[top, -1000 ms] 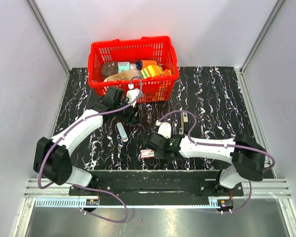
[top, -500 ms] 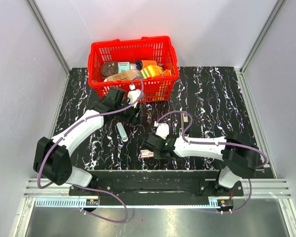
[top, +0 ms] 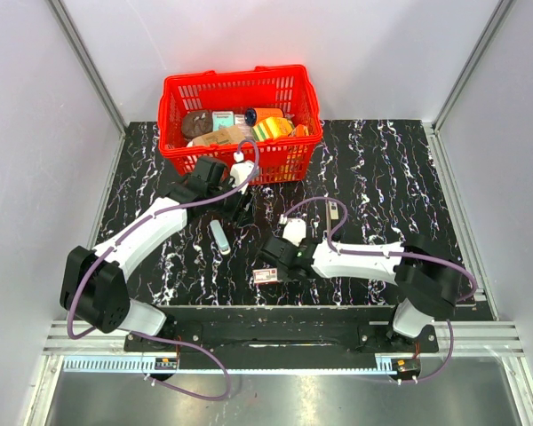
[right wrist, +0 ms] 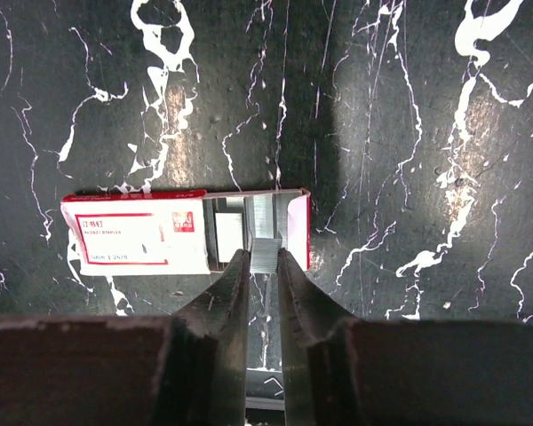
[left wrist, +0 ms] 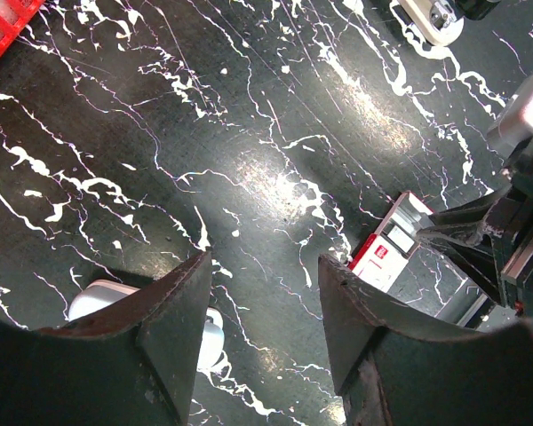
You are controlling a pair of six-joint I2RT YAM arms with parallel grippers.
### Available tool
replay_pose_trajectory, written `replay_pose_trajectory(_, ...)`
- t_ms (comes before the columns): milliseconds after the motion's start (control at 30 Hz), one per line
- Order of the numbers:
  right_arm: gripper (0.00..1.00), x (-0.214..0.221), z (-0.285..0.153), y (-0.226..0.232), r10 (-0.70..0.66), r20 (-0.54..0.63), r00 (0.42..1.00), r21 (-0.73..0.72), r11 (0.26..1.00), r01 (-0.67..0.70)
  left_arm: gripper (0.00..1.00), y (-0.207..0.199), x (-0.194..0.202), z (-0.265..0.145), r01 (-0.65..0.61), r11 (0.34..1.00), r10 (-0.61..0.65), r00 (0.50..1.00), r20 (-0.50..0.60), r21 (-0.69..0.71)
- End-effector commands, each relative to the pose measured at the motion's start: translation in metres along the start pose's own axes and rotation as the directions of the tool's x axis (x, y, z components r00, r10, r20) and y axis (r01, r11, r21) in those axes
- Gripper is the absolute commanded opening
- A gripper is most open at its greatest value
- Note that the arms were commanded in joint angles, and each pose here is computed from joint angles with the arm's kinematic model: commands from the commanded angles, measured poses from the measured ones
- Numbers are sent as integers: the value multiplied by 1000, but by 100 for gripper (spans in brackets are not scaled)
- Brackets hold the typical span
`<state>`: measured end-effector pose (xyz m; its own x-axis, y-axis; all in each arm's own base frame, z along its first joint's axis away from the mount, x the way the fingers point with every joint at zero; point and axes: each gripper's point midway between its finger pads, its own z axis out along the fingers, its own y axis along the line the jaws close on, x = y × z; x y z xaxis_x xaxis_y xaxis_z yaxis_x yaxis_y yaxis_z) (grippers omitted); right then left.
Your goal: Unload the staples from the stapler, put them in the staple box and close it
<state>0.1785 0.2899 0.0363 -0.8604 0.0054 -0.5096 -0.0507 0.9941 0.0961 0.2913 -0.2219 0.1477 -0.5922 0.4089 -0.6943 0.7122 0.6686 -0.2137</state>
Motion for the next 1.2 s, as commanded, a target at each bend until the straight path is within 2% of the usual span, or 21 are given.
replay_pose_trajectory(0, 21, -16, -1, 6, 28, 38, 999, -23, 999, -27, 55, -2, -11, -6, -26, 1000, 26, 999, 45, -9)
replay_pose_trajectory(667, 23, -8, 9, 3, 20, -4, 1000, -8, 1000, -20, 56, -5, -12, -9, -25, 1000, 25, 998, 50, -1)
replay_pose_trajectory(900, 27, -10, 10, 2, 21, -2, 1000, -7, 1000, -21, 56, -7, -13, -9, -25, 1000, 24, 998, 52, 7)
replay_pose_trajectory(1167, 29, -8, 11, 2, 16, -10, 1000, -5, 1000, -16, 56, -6, -13, -10, -26, 1000, 26, 998, 52, 5)
